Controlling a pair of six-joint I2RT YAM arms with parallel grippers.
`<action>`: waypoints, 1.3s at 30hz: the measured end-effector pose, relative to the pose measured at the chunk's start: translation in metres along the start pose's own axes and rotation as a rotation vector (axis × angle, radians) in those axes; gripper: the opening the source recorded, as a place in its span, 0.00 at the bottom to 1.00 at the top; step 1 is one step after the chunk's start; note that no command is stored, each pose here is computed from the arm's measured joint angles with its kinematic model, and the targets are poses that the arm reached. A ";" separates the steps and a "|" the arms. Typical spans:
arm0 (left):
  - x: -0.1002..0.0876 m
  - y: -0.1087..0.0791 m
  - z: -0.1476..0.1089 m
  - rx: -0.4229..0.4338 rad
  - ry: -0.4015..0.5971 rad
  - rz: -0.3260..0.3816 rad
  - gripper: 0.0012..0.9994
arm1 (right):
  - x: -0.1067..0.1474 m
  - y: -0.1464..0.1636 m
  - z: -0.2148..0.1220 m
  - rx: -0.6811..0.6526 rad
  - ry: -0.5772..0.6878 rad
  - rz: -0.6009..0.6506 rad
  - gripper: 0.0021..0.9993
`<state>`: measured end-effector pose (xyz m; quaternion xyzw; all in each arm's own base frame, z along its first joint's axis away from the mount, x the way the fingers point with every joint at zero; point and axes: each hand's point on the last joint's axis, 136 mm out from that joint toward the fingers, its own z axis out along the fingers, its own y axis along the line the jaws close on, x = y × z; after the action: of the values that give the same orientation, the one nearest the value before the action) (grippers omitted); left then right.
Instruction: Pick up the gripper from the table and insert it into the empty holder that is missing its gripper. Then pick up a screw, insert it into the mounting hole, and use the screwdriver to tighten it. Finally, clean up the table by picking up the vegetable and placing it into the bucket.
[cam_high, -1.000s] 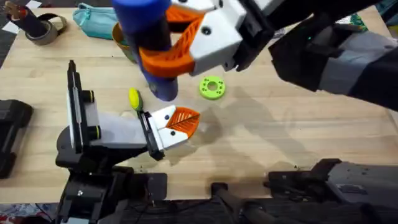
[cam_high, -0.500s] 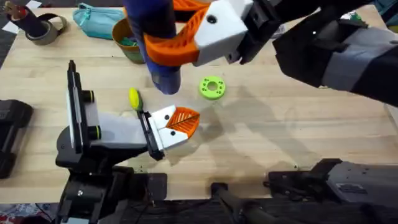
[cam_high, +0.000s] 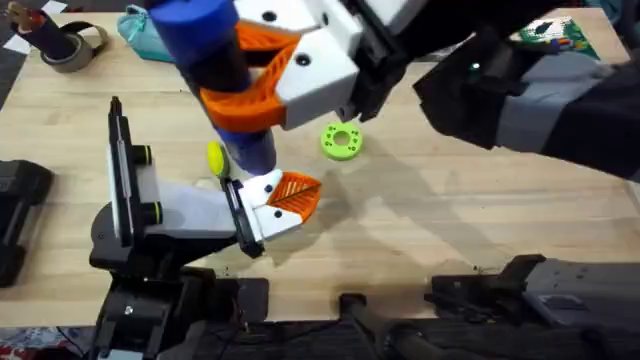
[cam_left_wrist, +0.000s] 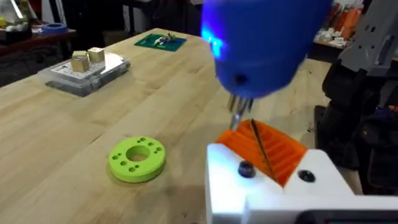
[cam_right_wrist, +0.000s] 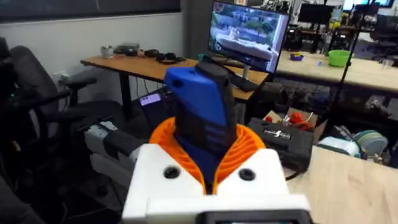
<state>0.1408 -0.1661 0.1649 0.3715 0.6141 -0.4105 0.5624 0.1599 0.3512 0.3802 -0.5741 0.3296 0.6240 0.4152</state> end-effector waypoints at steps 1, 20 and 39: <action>0.000 0.000 0.000 0.000 0.000 0.000 0.02 | 0.002 -0.001 0.001 0.001 0.001 0.008 0.04; 0.000 0.000 0.000 0.000 0.000 0.000 0.02 | 0.011 -0.002 -0.002 0.056 -0.046 0.035 0.04; 0.000 0.000 0.000 -0.003 0.000 0.000 0.02 | 0.014 -0.003 -0.001 0.056 -0.041 0.095 0.04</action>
<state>0.1412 -0.1660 0.1649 0.3708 0.6147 -0.4097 0.5629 0.1631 0.3531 0.3664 -0.5331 0.3654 0.6450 0.4076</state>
